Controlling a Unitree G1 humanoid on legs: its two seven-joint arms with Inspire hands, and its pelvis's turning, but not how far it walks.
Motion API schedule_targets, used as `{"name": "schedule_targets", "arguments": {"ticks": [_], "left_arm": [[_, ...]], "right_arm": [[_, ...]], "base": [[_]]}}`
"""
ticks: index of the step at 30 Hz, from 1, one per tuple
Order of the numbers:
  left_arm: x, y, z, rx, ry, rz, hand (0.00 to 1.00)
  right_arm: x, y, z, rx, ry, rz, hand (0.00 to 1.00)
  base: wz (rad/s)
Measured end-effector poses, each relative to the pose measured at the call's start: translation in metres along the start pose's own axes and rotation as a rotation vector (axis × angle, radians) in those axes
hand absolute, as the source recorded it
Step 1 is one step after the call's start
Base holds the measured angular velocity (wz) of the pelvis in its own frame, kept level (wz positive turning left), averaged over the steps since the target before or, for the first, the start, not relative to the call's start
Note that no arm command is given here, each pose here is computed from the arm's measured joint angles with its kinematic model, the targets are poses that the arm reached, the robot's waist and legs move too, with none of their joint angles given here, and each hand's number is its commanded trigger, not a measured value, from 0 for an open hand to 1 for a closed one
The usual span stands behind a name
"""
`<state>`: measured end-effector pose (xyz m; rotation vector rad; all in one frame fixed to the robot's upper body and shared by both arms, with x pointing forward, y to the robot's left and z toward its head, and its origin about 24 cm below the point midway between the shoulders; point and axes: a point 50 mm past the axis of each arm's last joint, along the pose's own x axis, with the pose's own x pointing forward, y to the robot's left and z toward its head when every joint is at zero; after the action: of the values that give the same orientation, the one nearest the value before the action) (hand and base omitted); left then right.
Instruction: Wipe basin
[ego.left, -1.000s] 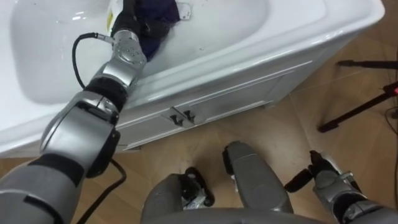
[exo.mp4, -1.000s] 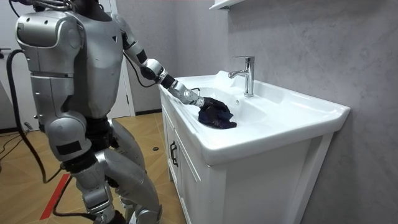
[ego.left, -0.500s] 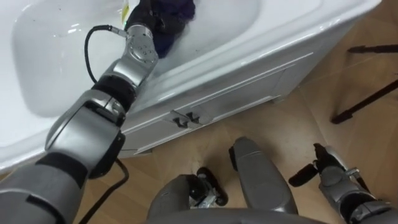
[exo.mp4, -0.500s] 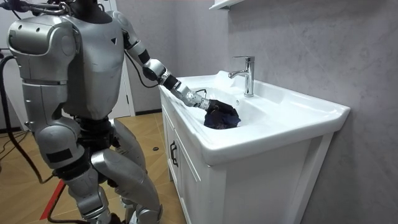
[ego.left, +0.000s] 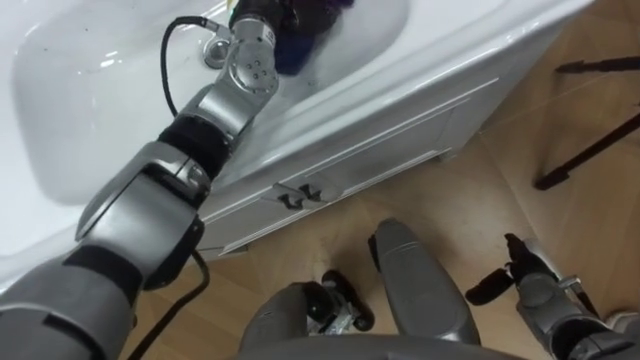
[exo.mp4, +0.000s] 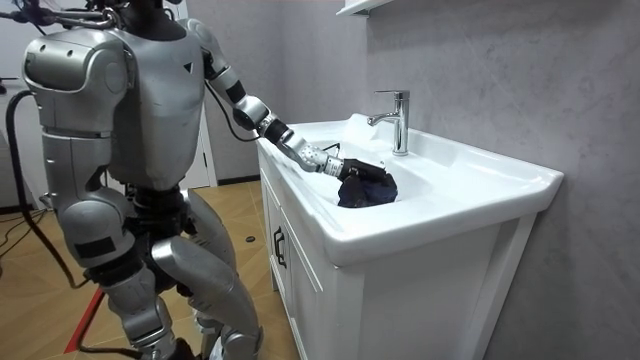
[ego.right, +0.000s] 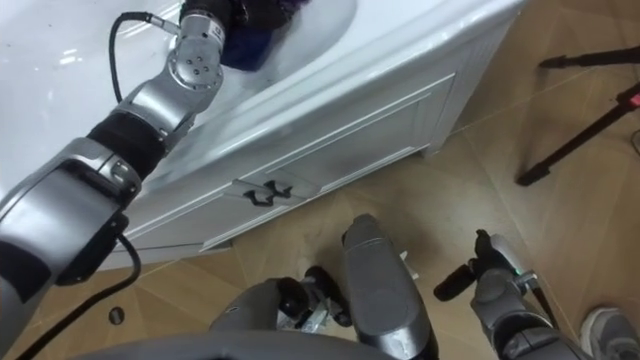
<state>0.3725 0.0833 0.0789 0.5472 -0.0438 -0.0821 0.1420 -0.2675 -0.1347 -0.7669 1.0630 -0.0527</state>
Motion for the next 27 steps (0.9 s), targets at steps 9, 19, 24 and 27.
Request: {"name": "schedule_targets", "arguments": {"ticks": [9, 19, 24, 27], "left_arm": [[-0.001, -0.008, 0.01, -0.013, -0.035, -0.033, 1.0], [-0.003, -0.008, -0.008, 0.029, -0.007, -0.051, 1.0], [-0.008, 0.008, -0.042, 0.146, 0.079, -0.038, 1.0], [-0.012, 0.028, -0.067, 0.233, 0.157, -0.017, 1.0]], "right_arm": [[-0.002, 0.003, -0.005, -0.006, 0.008, 0.009, 0.0], [-0.002, 0.007, -0.006, -0.017, 0.022, 0.032, 0.0], [-0.002, 0.007, -0.008, -0.02, 0.045, 0.053, 0.0], [-0.003, 0.008, -0.013, 0.001, 0.074, 0.057, 0.0]], "base": [[0.02], [0.0], [-0.06], [-0.09]]}}
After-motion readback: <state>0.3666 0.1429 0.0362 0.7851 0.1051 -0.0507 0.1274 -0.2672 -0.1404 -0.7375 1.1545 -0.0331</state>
